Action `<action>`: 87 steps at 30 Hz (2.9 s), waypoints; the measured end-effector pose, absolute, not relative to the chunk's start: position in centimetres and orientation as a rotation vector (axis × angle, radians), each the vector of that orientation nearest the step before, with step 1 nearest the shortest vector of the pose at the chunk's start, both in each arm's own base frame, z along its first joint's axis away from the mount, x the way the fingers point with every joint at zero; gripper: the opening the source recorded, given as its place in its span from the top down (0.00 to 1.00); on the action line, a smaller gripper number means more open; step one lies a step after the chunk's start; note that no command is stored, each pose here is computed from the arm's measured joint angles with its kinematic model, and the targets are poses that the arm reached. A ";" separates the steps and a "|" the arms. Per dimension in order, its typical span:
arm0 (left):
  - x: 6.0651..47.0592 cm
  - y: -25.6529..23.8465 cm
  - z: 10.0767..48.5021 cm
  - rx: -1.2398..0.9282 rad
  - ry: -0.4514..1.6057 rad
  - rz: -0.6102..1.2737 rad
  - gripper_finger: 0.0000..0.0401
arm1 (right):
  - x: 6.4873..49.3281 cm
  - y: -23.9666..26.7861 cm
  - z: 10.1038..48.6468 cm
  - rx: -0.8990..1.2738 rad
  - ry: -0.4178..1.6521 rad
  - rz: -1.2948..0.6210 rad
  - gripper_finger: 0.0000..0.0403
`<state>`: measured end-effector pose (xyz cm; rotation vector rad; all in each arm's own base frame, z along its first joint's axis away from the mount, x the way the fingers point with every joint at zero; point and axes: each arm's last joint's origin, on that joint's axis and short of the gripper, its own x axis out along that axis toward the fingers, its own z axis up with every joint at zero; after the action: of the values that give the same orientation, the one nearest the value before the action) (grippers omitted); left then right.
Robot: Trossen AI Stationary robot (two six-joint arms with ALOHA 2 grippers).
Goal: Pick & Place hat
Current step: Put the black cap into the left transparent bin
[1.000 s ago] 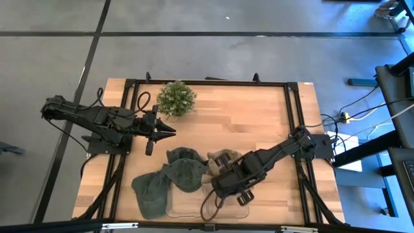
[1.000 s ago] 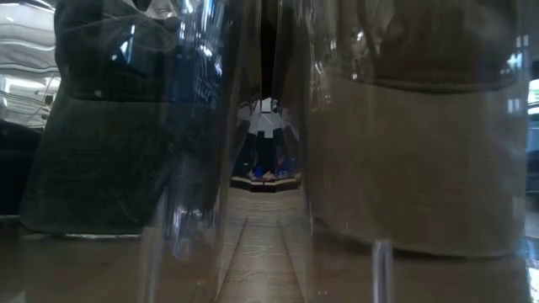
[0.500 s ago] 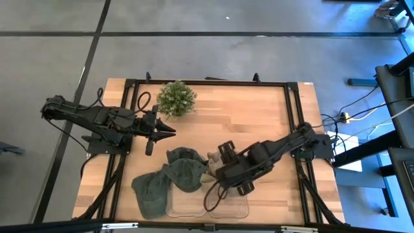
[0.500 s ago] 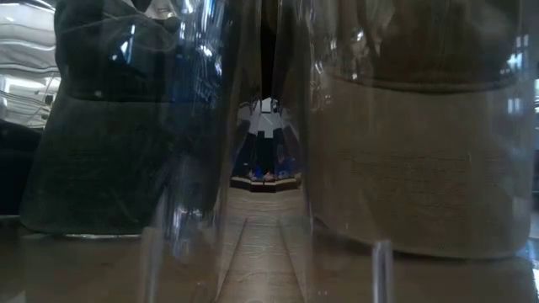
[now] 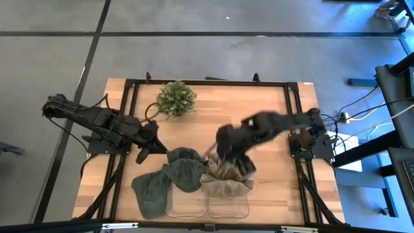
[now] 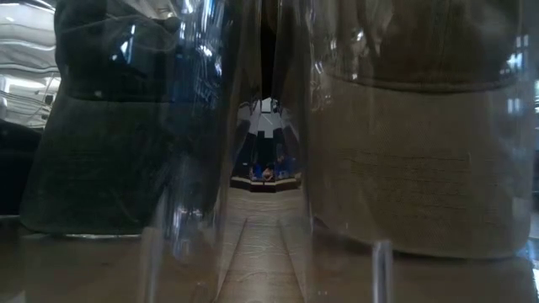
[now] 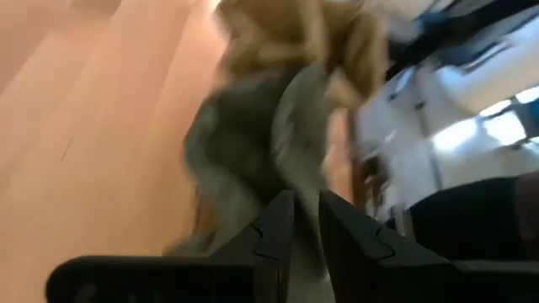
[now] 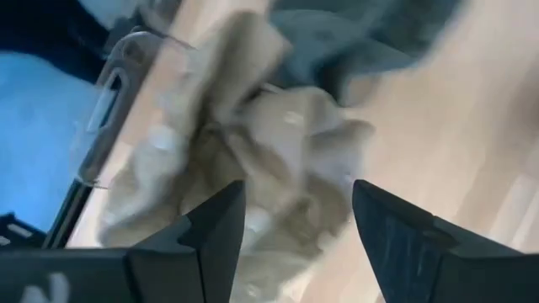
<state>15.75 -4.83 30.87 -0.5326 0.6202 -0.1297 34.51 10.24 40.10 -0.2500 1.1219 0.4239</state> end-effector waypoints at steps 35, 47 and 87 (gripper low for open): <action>15.0 -10.7 17.1 -0.641 1.162 0.231 0.52 | 27.1 -1.8 36.1 -0.106 0.450 -0.068 0.46; 15.9 -11.5 14.7 -0.578 1.210 0.212 0.53 | 26.7 -1.8 35.4 -0.133 0.530 -0.055 0.46; 14.2 -10.2 16.6 -0.570 1.212 0.207 0.90 | 26.8 -1.8 35.5 -0.152 0.524 -0.052 0.46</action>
<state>14.16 -10.24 16.56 -0.5695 1.2117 0.2068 26.76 -1.78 35.48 -0.1520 0.5242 -0.0516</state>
